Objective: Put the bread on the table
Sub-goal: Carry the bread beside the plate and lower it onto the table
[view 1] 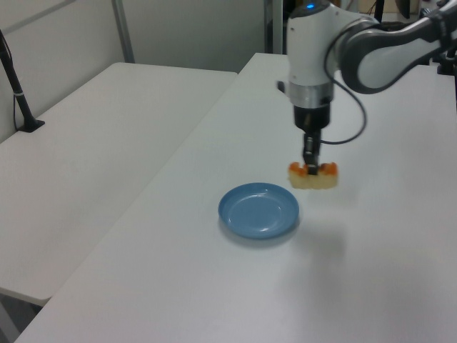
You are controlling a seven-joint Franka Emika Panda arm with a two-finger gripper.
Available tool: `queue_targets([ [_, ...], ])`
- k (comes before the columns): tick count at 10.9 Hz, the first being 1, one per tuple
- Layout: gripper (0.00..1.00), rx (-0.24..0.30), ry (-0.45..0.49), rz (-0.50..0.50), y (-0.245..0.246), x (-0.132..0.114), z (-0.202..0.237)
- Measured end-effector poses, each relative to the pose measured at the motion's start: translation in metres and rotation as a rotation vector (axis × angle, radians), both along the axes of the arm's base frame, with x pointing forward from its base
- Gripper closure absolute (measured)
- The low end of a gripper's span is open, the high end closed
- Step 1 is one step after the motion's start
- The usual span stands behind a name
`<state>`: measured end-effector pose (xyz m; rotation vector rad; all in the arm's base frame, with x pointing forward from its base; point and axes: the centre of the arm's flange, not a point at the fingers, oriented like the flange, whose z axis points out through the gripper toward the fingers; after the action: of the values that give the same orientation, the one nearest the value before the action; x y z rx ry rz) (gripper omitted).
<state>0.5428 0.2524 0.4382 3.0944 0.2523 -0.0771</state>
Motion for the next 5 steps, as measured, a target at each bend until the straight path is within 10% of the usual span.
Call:
queue_targets([
  [5, 0.87, -0.041, 0.103, -0.068, 0.030, -0.068, -0.088],
])
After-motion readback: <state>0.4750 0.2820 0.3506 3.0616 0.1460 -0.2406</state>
